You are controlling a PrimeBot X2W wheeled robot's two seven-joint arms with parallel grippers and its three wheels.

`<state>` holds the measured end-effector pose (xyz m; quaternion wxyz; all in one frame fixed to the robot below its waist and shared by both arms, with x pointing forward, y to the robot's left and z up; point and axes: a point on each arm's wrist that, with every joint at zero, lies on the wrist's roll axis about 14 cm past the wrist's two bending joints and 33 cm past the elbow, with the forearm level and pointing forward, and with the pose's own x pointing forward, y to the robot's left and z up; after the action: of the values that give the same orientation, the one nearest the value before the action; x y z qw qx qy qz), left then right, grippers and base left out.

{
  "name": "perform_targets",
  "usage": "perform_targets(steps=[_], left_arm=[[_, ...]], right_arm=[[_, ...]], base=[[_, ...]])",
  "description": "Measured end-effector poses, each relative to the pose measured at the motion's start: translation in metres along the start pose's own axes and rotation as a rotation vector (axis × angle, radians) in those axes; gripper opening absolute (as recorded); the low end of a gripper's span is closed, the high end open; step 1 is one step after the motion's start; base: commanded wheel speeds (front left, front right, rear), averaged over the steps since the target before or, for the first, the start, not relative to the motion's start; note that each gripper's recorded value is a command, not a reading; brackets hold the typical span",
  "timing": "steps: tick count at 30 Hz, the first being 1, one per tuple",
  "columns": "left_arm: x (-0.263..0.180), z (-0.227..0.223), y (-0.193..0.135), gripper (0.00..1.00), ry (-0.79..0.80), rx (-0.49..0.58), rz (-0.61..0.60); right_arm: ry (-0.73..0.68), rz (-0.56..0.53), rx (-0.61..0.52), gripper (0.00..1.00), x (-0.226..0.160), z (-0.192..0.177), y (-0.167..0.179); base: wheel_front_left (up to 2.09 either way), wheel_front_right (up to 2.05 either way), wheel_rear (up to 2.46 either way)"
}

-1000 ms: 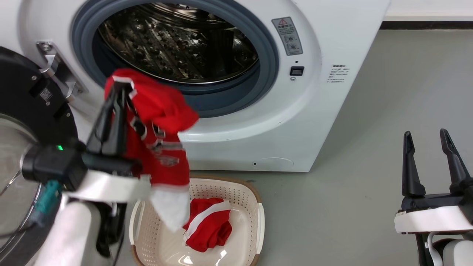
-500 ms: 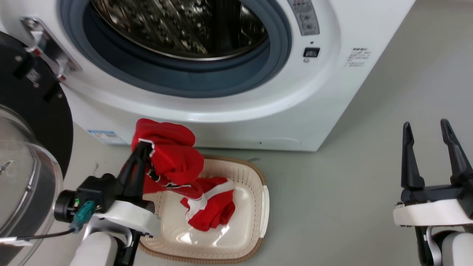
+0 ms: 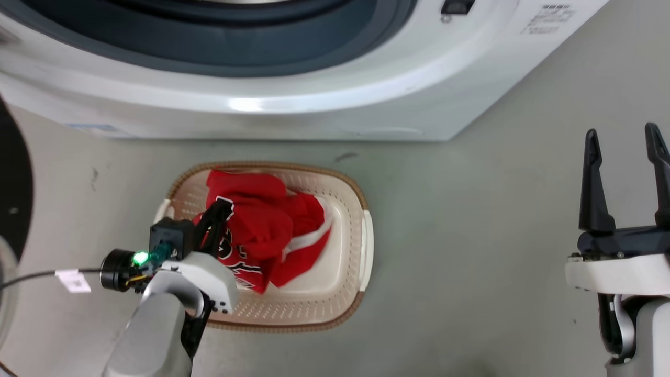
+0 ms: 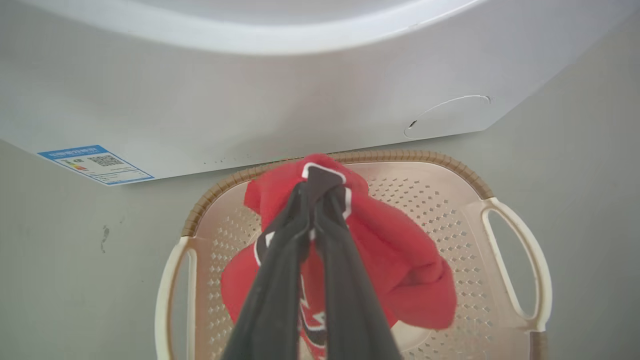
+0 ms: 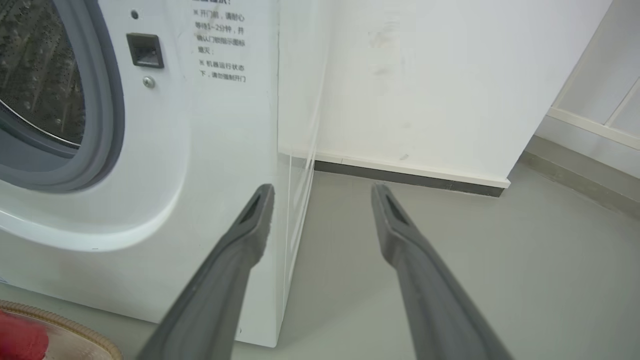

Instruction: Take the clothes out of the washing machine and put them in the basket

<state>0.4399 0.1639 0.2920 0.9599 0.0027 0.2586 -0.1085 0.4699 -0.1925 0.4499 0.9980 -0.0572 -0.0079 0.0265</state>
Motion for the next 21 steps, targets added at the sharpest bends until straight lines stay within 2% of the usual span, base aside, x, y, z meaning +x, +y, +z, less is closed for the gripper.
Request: perform_targets(steps=[12, 21], left_arm=[[0.044, -0.091, -0.001, 0.00, 0.280, -0.009, -0.018], [0.066, -0.123, -0.003, 0.00, 0.357, -0.052, -0.006]], right_arm=[[0.108, -0.018, -0.030, 1.00, 0.008, -0.054, -0.009], [0.153, -0.023, -0.042, 1.00, 0.012, -0.080, -0.012]], base=[[0.00, 0.00, 0.00], [0.00, 0.00, 0.00]])
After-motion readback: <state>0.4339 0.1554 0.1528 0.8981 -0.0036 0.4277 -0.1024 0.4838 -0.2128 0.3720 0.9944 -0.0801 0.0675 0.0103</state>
